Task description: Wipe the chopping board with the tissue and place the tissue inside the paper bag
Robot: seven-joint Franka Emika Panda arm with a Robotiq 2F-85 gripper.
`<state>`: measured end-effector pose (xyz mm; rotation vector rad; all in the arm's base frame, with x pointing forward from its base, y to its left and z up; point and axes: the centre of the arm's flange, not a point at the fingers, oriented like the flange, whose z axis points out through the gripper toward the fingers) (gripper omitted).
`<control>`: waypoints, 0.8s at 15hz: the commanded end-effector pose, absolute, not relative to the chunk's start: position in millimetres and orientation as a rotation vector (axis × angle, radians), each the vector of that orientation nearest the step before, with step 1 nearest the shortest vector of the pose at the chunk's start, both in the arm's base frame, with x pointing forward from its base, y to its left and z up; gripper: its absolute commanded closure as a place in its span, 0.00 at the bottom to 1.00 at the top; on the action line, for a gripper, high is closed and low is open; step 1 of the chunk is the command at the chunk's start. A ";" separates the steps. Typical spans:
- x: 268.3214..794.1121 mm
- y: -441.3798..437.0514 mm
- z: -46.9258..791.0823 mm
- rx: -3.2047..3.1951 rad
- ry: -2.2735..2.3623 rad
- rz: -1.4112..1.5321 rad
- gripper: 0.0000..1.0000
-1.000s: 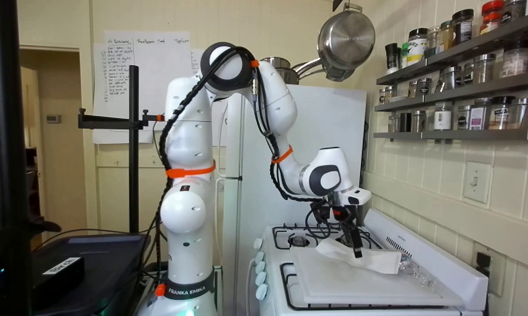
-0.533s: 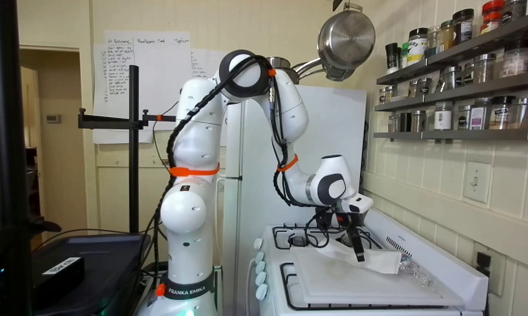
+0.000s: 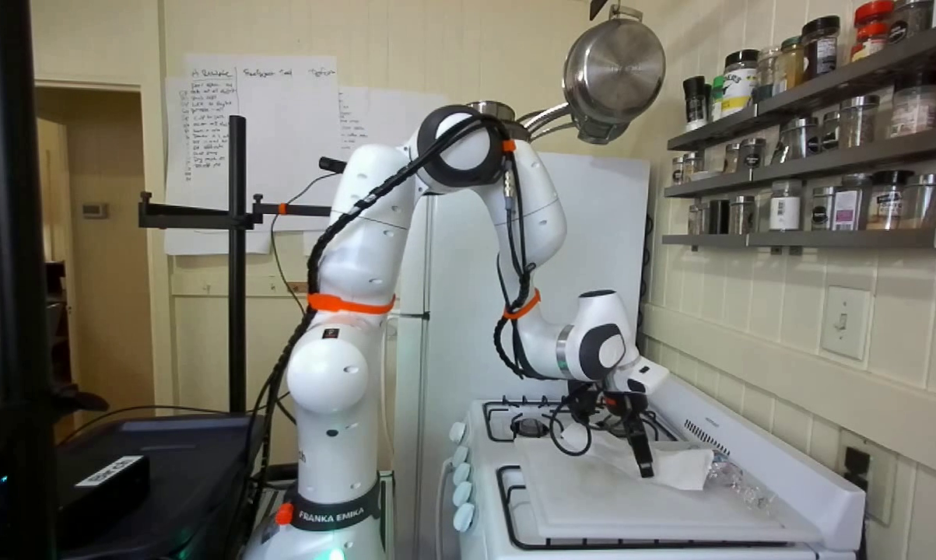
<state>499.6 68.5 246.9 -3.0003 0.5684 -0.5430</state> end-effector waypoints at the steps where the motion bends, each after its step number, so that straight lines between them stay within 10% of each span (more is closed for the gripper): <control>1: 505.6 75.3 232.3 -2.985 0.582 -0.561 0.31; 12: 495.1 71.3 262.1 -2.997 0.512 -0.488 1.00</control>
